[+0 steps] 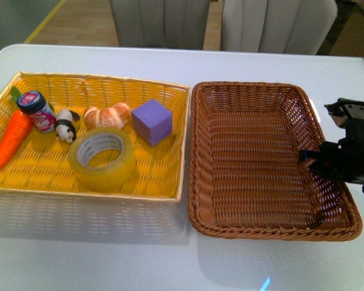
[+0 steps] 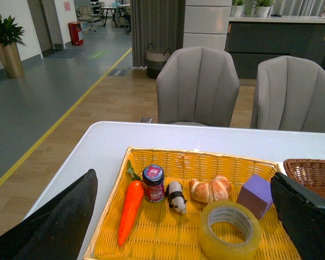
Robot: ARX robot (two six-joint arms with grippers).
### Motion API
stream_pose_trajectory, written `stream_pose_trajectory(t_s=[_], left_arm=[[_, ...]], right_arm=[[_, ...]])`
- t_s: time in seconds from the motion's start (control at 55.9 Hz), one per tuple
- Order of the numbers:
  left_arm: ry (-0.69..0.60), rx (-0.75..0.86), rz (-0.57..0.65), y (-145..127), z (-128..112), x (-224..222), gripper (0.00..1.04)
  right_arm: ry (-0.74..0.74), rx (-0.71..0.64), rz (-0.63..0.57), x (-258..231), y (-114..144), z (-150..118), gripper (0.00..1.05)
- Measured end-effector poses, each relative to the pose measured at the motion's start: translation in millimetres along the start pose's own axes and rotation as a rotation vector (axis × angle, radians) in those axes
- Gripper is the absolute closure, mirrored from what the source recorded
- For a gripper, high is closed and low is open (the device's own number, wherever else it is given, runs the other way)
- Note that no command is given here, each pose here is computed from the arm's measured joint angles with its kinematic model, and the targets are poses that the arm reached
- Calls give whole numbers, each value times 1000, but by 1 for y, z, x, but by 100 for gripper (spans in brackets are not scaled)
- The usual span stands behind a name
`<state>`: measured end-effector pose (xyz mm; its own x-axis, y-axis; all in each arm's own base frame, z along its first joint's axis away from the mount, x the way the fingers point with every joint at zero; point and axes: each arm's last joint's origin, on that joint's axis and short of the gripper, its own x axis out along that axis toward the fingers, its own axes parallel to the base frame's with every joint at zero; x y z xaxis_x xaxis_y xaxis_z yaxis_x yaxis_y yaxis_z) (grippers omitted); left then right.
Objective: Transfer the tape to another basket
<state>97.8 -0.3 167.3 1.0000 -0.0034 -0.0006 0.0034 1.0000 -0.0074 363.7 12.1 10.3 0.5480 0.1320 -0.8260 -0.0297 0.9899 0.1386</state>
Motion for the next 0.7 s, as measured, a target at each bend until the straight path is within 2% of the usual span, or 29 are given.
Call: stream_pose_trajectory(t_s=[0.018,0.09,0.269,0.412,0.537,0.591,0.698], left_arm=[[0,0,0,0,0,0,9],[0,0,0,0,0,0,9],[0,0,0,0,0,0,9],[0,0,0,0,0,0,9],[0,0,0,0,0,0,9],[0,0,0,0,0,0,9],[0,0,0,0,0,0,9]], right_arm=[[1,-3,2,0,1,0,101],[7,-5,3,0,1,-2,85],[-14,8,-4,-10,-6,-2,58],[-153,-6,-43,-46,-18,15,30],[-261,-9,-34,-85,-25,21,12],[-296,-10,-34,-100,-27,21,7],[-369,-3,-13,-137,-31,16,9]])
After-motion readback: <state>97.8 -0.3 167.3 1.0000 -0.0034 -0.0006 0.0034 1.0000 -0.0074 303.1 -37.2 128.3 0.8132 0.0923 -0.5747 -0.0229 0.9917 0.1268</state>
